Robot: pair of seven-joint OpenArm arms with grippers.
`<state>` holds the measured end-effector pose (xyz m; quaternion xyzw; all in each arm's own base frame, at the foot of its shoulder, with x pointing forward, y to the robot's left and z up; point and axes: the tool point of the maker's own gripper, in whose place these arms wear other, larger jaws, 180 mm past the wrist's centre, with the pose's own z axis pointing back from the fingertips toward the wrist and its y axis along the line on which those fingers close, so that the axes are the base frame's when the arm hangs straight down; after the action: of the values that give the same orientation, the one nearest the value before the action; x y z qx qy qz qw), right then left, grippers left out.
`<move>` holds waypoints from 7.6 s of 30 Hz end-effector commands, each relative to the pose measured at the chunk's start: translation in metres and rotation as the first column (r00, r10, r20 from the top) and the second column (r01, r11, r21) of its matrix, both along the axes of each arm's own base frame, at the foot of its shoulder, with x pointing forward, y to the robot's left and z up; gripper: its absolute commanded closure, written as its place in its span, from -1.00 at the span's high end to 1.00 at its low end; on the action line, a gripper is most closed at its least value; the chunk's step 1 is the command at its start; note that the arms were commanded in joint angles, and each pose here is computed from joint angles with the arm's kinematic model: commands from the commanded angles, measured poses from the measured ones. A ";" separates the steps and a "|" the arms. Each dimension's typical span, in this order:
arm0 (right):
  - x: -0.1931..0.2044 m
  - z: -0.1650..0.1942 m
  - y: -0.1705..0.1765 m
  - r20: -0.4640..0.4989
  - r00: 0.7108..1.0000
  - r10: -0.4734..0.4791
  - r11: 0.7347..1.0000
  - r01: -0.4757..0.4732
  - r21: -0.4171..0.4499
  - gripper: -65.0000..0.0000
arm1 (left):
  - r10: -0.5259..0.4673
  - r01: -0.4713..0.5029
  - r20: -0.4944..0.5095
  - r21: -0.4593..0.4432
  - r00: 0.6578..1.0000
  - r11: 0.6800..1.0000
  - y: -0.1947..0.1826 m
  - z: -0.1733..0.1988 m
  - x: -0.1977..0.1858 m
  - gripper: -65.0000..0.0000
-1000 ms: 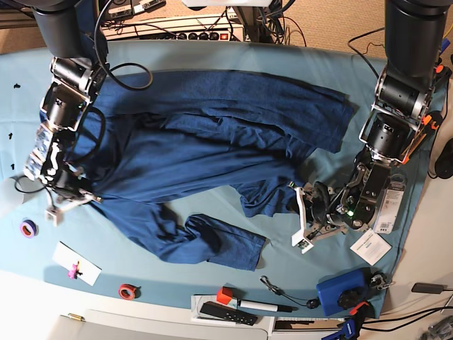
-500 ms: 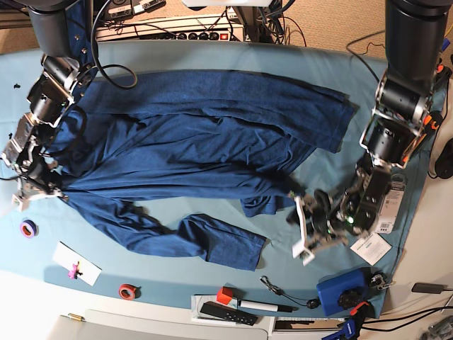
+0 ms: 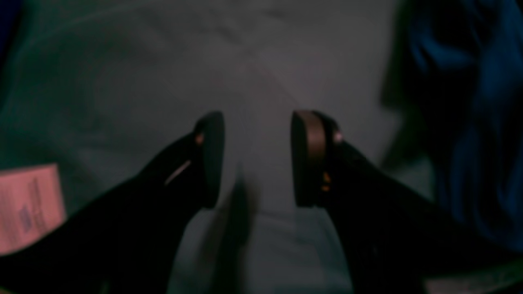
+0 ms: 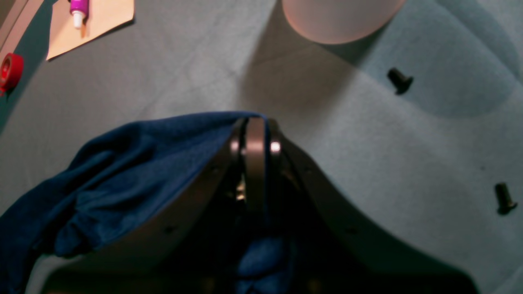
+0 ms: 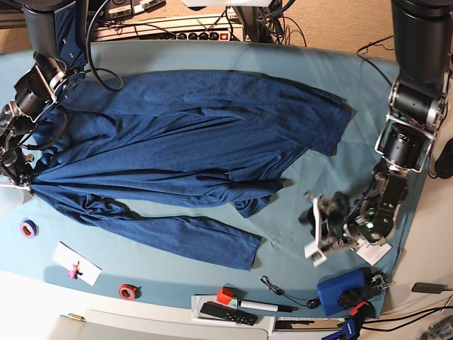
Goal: Layout the t-shirt on the table in an organized manner, then fold the t-shirt properly
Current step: 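Pull the grasped shirt edges apart with both grippers to spread it, then grasp the shirt hem fabric with the left gripper, then drag the grasped hem with the left gripper away from the right gripper, then pull the shirt corners apart with both grippers to stretch it flat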
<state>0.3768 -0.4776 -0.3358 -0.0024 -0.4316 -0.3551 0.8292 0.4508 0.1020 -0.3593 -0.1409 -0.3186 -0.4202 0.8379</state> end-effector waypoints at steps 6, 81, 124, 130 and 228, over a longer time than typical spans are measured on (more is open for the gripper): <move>0.011 0.029 -0.010 0.073 0.997 0.014 0.999 -0.011 -0.041 -1.00 | -0.011 0.015 0.071 -0.063 0.997 0.998 -0.010 0.017 0.009 -0.10; 0.027 0.045 0.070 0.378 0.862 0.337 0.916 -0.393 0.080 -1.00 | 0.180 -0.309 -0.258 -0.654 0.949 0.690 0.099 0.135 -0.030 -1.00; 0.026 0.042 0.034 0.296 0.920 0.256 0.966 -0.253 -0.047 -1.00 | 0.482 -0.422 -0.060 -0.586 0.874 0.692 0.064 0.105 0.039 -0.86; 0.028 0.047 0.038 0.310 0.906 0.289 0.957 -0.281 -0.070 -0.10 | 0.537 -0.513 -0.093 -0.468 0.839 0.720 0.063 0.078 0.041 0.12; -0.132 -0.016 0.122 0.093 0.819 0.566 0.804 -0.574 0.158 -0.10 | 0.163 -0.437 -0.718 -0.212 0.676 0.874 0.050 -0.089 -0.263 -1.00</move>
<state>0.2359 -0.3456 -0.3688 0.2193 -0.3697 -0.1363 0.8926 0.2226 0.1369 -0.4168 -0.4278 -0.1683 -0.1297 0.8785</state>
